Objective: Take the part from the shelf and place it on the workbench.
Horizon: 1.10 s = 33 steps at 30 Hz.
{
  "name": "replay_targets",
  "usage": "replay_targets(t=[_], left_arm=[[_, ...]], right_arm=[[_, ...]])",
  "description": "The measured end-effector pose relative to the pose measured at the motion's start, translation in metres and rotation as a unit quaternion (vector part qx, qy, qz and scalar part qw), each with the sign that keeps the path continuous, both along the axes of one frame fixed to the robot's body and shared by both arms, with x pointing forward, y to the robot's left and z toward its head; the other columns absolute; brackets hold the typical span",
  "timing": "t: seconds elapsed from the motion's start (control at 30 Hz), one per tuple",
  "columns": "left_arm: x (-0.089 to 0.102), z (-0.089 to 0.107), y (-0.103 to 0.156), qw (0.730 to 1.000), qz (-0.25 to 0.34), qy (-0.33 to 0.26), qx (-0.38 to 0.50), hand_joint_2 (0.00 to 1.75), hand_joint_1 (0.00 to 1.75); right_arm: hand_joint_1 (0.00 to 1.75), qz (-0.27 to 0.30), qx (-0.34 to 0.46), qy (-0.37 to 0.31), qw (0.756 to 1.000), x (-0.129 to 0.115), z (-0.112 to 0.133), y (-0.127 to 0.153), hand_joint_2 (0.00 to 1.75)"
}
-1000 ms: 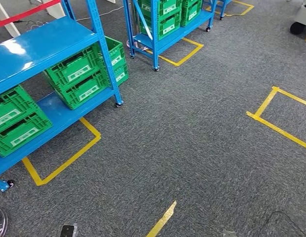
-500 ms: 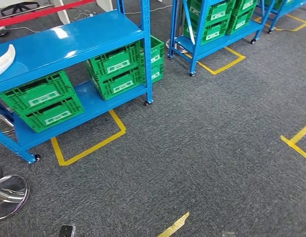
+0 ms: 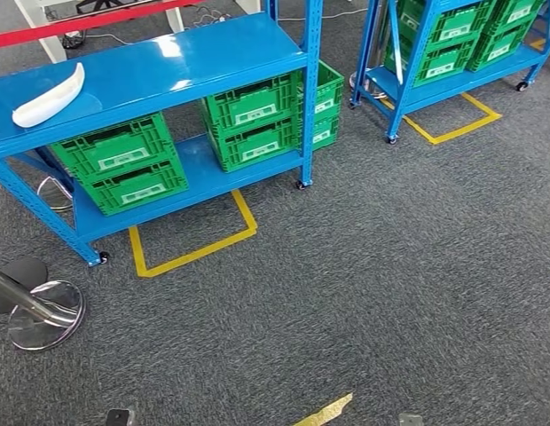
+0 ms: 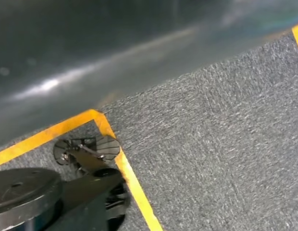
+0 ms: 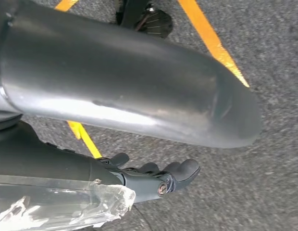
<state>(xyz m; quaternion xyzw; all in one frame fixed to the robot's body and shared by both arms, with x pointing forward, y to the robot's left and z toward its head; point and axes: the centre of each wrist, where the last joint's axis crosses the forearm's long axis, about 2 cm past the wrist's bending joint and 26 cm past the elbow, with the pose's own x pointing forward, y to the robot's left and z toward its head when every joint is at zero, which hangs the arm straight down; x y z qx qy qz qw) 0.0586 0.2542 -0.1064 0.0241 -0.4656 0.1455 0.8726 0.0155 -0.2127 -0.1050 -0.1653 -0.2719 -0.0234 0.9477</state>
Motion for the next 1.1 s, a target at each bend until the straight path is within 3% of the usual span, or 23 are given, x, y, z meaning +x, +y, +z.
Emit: replay_targets(t=[1.1], left_arm=[[-0.0019,-0.0003,0.0009,1.000,0.008,0.000,-0.003,0.00,0.00]], right_arm=[[0.00,-0.001,0.005,-0.009,1.000,0.0014,-0.0001,-0.0004,0.00]])
